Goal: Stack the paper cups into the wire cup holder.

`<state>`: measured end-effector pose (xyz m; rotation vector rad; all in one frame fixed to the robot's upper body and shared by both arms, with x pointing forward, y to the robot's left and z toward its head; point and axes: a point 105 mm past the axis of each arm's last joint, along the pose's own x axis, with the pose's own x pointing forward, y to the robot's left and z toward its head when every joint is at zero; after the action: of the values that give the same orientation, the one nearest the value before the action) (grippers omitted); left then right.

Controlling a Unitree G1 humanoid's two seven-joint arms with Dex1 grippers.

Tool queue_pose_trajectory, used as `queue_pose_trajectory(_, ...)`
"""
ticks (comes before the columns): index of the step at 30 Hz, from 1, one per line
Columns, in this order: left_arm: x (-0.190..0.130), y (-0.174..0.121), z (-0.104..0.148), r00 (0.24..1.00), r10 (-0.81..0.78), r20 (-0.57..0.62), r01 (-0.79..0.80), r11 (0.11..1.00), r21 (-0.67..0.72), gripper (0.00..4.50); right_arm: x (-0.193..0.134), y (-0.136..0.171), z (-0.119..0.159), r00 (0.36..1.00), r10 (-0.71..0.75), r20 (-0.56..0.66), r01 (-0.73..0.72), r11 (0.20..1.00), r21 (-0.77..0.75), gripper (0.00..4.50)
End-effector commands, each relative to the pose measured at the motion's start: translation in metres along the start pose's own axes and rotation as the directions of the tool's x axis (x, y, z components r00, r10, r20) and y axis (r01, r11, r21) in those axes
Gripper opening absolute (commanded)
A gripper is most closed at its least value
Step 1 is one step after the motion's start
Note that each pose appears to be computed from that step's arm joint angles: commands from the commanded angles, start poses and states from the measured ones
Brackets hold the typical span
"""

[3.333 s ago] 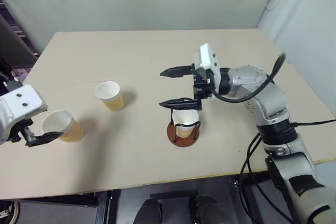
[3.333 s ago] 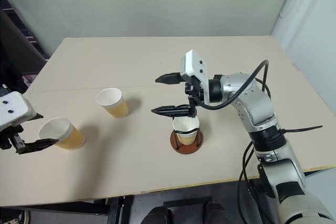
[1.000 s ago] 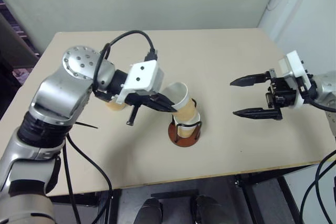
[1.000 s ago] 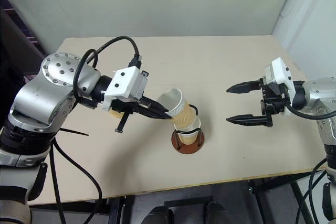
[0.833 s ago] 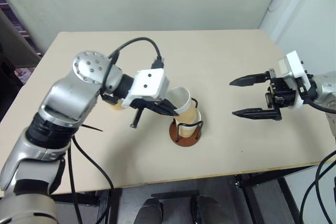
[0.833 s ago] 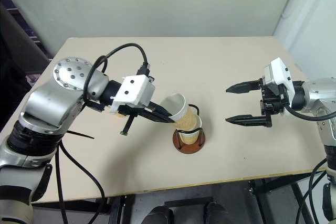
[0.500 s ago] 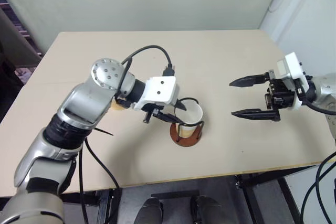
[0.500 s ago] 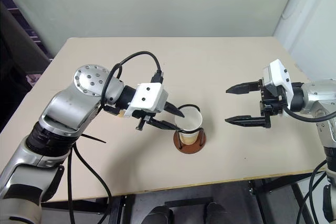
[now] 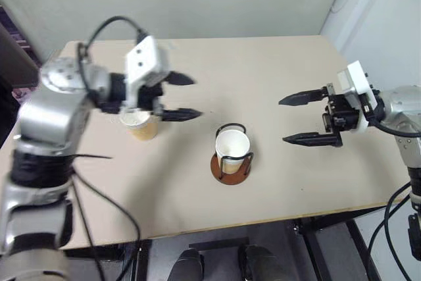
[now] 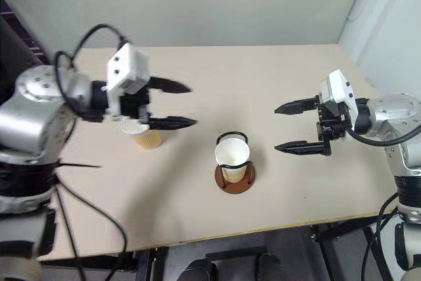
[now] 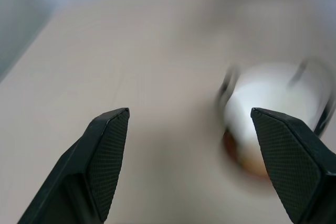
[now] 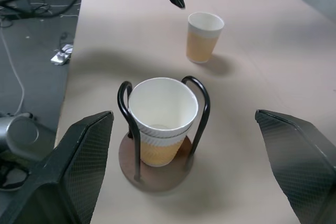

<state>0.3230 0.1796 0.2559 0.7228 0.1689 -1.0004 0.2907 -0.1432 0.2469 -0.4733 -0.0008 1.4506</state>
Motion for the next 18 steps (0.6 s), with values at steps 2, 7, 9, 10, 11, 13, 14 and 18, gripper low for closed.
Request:
queue_pose_trajectory(2, -0.025, 0.023, -0.047, 0.968, 0.136, -0.209, -0.136, 0.991, 0.010, 3.96, 0.004, 0.000, 0.006, 1.000, 0.015, 0.013, -0.014, 0.999, -0.036, 4.50)
queue_pose_trajectory(7, -0.022, 0.043, -0.062, 0.943, 0.196, -0.269, -0.194, 0.980, 0.033, 3.96, 0.006, -0.001, 0.005, 1.000, 0.018, 0.005, -0.018, 0.999, -0.034, 4.50)
queue_pose_trajectory(9, -0.016, 0.041, -0.065, 0.947, 0.171, -0.273, -0.171, 0.985, 0.023, 3.96, 0.005, -0.001, 0.006, 1.000, 0.013, 0.001, -0.012, 0.999, -0.035, 4.50)
queue_pose_trajectory(10, -0.014, 0.040, -0.069, 0.943, 0.155, -0.295, -0.154, 0.988, 0.026, 3.96, 0.003, -0.001, 0.006, 1.000, 0.006, -0.001, -0.006, 0.999, -0.033, 4.50)
queue_pose_trajectory(11, -0.013, 0.039, -0.073, 0.939, 0.145, -0.312, -0.143, 0.989, 0.030, 3.96, 0.003, -0.001, 0.006, 1.000, 0.002, -0.002, -0.002, 0.999, -0.033, 4.50)
queue_pose_trajectory(13, -0.008, 0.039, -0.081, 0.931, 0.136, -0.338, -0.135, 0.990, 0.026, 3.96, 0.001, 0.000, 0.005, 1.000, -0.007, -0.006, 0.007, 1.000, -0.029, 4.50)
queue_pose_trajectory(14, -0.006, 0.039, -0.086, 0.927, 0.132, -0.352, -0.132, 0.991, 0.023, 3.96, 0.000, 0.001, 0.005, 1.000, -0.016, -0.008, 0.015, 1.000, -0.027, 4.50)
queue_pose_trajectory(18, 0.000, 0.045, -0.099, 0.912, 0.148, -0.382, -0.156, 0.988, 0.012, 3.96, -0.004, 0.003, 0.005, 0.999, -0.039, -0.018, 0.039, 0.999, -0.021, 4.50)
